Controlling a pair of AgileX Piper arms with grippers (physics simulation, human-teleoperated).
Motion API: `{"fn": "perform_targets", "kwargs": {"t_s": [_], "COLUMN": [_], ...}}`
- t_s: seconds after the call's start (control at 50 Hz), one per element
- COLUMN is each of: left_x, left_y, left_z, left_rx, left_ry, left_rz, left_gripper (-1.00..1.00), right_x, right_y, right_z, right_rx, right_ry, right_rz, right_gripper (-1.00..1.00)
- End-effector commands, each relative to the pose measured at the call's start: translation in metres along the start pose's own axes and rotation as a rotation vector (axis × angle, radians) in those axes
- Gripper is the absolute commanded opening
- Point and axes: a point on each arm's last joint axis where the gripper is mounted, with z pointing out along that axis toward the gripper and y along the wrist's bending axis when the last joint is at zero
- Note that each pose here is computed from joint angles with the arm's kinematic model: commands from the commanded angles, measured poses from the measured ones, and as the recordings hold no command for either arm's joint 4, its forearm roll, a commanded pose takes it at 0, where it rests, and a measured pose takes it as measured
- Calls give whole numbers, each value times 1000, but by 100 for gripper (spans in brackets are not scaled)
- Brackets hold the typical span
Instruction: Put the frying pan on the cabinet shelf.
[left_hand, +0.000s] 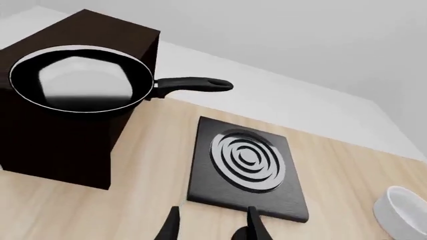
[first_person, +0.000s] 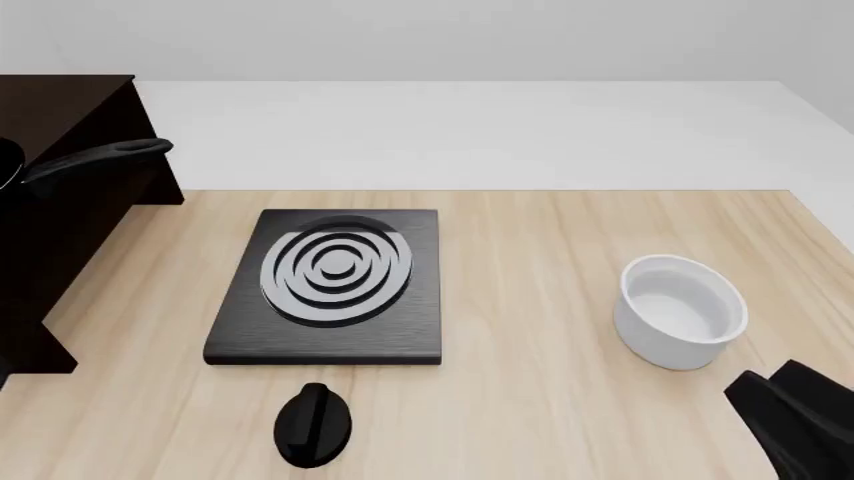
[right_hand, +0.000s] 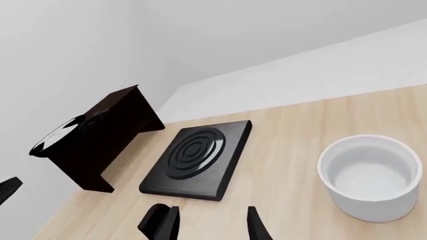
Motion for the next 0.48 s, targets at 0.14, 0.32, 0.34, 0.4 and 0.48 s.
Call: {"fn": "perform_targets", "kwargs": {"t_s": [0.14, 0.32, 0.34, 0.4, 0.48], "left_x": [4, 5, 4, 2, -1], "left_y": [1, 1, 1, 1, 0], "left_z": [-14, -15, -16, -19, -22], "left_rx": [-5, -6, -6, -4, -6], "left_ry": [8, 24, 25, 26, 20], "left_rz": [22, -2, -5, -1, 36], "left_gripper": [100, 100, 100, 100, 100], "right_x": [5, 8, 8, 9, 9], "right_y": [-2, -4, -4, -4, -4], "right_z": [3, 5, 5, 5, 6], "right_rx": [-3, -3, -3, -4, -11], "right_ry": [-4, -6, -6, -7, -4], "right_rz": [11, 15, 15, 16, 17], "right_gripper": [100, 100, 100, 100, 100]}}
